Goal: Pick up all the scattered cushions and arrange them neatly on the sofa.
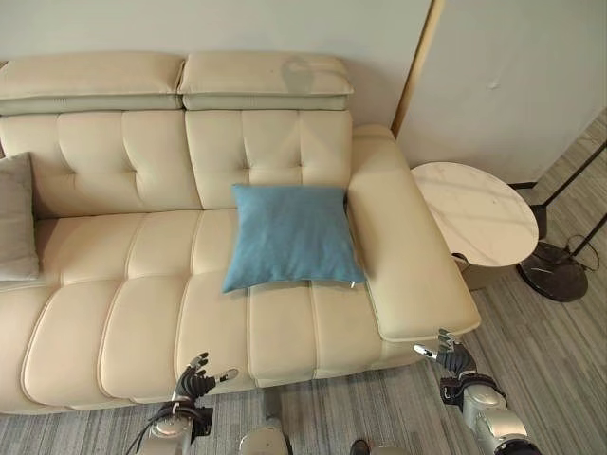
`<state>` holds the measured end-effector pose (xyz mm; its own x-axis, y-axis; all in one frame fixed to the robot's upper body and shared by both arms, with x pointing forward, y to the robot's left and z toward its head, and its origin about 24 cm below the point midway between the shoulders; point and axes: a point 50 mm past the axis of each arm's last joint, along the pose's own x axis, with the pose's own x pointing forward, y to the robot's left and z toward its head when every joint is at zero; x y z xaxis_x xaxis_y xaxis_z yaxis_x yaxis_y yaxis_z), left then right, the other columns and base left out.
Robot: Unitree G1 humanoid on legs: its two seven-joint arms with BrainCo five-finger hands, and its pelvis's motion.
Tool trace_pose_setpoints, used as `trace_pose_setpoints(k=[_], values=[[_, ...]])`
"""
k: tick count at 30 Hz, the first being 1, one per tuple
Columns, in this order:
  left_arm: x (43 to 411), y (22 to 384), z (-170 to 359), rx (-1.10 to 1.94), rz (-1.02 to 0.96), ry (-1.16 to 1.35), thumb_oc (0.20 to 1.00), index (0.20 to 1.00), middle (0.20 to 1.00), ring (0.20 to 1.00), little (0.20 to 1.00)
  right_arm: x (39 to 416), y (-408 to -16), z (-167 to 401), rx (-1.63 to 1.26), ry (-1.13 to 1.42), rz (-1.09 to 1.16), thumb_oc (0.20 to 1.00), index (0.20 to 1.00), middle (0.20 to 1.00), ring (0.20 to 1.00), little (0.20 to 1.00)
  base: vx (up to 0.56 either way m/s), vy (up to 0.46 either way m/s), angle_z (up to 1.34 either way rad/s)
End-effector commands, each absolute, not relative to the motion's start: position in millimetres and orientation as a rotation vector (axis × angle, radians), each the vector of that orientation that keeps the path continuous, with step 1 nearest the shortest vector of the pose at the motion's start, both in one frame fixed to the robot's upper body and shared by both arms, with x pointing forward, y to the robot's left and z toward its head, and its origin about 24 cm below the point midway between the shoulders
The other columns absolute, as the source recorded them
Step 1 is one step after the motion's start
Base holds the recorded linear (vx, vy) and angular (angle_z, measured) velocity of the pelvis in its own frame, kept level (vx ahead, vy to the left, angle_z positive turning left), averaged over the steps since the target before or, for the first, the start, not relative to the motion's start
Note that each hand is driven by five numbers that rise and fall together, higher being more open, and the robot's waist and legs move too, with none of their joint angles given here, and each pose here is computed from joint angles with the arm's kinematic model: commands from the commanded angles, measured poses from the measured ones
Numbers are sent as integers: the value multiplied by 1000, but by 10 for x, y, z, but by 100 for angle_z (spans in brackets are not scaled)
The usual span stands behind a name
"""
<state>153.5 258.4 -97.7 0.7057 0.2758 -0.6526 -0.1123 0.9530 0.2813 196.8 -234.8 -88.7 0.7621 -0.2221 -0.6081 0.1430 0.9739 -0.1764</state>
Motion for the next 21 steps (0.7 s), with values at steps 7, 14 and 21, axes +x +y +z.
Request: trace_pose_setpoints(k=[7, 14, 21], values=[[1930, 2598, -758, 107, 272, 608, 1000, 1000, 1000, 1000, 1000, 2186, -2385, -692, -100, 554, -230, 1000, 1000, 1000, 1000, 1000, -255, -88, 20], [1919, 2547, -808, 38, 270, 624, 1000, 1000, 1000, 1000, 1000, 2146, -2387, -728, -90, 574, -220, 1000, 1000, 1000, 1000, 1000, -59, 11, 45], [1894, 2458, -851, 79, 220, 647, 1000, 1000, 1000, 1000, 1000, 2097, -2408, -758, -82, 585, -236, 1000, 1000, 1000, 1000, 1000, 29, 146, 39]])
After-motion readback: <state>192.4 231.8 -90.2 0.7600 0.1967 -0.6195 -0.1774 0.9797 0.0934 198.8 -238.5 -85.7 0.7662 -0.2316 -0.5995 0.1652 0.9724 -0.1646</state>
